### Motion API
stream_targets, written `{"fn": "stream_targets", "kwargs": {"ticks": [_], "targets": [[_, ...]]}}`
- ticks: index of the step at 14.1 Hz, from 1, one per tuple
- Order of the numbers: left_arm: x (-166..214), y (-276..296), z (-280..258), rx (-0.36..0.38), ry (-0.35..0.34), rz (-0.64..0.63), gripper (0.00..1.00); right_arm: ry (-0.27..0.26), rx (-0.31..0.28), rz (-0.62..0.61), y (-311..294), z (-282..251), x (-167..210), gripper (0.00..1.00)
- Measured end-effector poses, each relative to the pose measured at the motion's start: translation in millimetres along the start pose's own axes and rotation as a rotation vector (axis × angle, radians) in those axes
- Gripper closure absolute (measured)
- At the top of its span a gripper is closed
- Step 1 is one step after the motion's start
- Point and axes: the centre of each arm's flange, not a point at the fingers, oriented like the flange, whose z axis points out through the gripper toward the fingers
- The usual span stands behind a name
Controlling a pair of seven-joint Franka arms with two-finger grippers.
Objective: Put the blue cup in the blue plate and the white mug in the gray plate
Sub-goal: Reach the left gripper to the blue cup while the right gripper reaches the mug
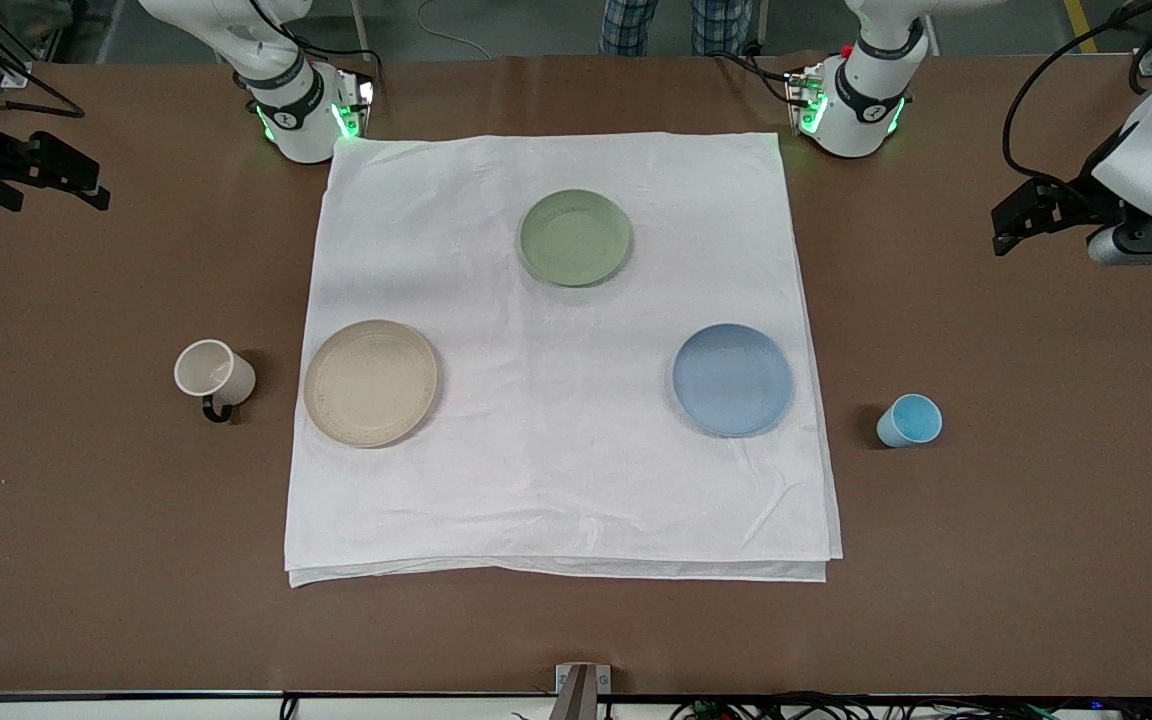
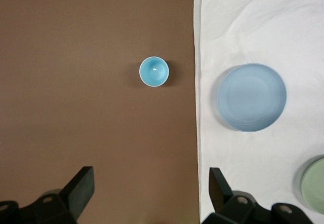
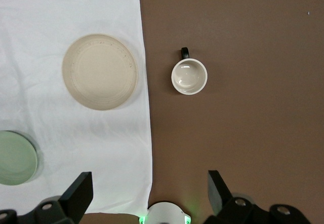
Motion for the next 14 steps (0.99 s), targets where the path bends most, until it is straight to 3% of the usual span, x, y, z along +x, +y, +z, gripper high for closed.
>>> {"fn": "stream_targets", "kwargs": {"ticks": [5,9,11,14], "targets": [[5.6,-6.0,9.2,-0.002,-0.018,-0.010,0.00,0.012,-0.001,-0.005,-2.5,-3.0,0.4,0.00],[42.6,-35.1,69.7,-0.014,-0.061,-0.055,0.00,0.037,-0.002,-0.008,-3.7,-14.9,1.0,0.00],[61.2,-43.9,121.5,-0.022,-0.055,-0.071,0.00,-0.013,-0.002,0.000,-0.3,10.0,19.7,0.00],[69.0,-49.2,195.9,-0.031,-0.040,-0.087,0.00,-0.069,-0.005,0.023,12.6,87.5,88.4,0.00]]}}
